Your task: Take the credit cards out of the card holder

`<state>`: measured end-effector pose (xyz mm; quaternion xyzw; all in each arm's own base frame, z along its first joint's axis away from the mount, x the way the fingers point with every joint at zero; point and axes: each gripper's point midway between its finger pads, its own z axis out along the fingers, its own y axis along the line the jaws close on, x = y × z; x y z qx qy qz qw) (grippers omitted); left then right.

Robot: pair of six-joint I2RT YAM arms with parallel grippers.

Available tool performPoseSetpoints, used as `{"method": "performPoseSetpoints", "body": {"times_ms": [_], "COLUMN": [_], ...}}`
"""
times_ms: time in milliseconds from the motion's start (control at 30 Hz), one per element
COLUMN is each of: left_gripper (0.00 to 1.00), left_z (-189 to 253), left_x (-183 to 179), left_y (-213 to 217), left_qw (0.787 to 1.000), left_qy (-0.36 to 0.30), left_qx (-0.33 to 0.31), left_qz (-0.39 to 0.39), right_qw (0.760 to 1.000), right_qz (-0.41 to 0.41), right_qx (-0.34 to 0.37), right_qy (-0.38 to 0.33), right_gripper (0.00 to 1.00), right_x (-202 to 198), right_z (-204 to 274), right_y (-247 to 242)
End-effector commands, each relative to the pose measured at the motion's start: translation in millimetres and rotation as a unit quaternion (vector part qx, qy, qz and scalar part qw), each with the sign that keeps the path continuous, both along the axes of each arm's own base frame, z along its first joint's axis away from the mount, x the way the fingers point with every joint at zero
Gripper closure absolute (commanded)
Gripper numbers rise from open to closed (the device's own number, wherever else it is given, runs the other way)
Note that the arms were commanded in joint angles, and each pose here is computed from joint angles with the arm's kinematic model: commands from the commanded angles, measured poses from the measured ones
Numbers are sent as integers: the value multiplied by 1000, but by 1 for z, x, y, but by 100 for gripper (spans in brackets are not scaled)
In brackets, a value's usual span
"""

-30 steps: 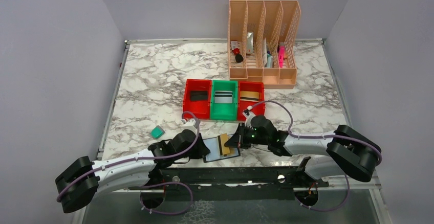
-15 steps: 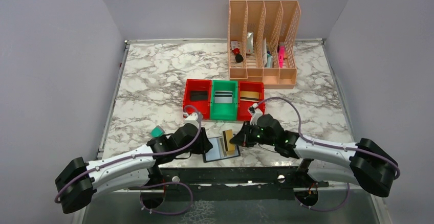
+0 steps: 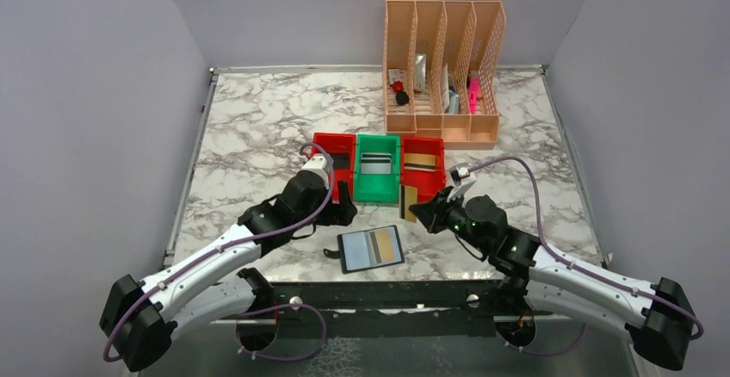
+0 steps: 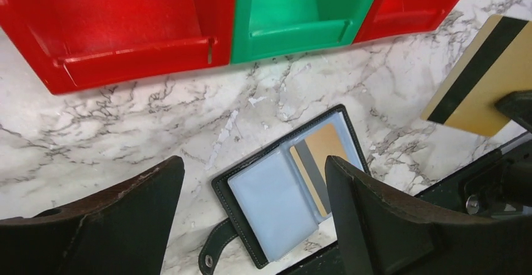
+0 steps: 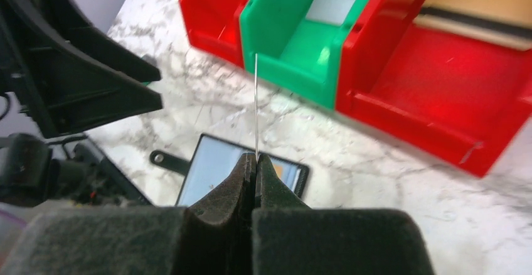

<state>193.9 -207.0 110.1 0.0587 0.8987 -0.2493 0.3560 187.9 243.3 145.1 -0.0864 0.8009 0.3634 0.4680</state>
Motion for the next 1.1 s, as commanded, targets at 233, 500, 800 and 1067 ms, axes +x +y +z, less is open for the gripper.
{"method": "performPoseSetpoints", "body": {"times_ms": [233, 500, 800, 1067], "left_gripper": [9, 6, 1, 1], "left_z": [47, 38, 29, 25], "left_x": [30, 31, 32, 34], "left_y": [69, 90, 87, 86], "left_qw": [987, 979, 979, 979], "left_qy": [-79, -82, -65, -55], "left_qx": [118, 144, 154, 165], "left_qz": [78, 117, 114, 107], "right_qw": [958, 945, 915, 862], "right_qz": [-155, -175, -73, -33], "right_qx": [-172, -214, -314, -429], "right_qy": [-169, -178, -244, -269], "right_gripper": [99, 99, 99, 99], "right_x": [58, 101, 130, 154], "right_z": [46, 56, 43, 28], "right_y": [-70, -89, -66, -66]}}
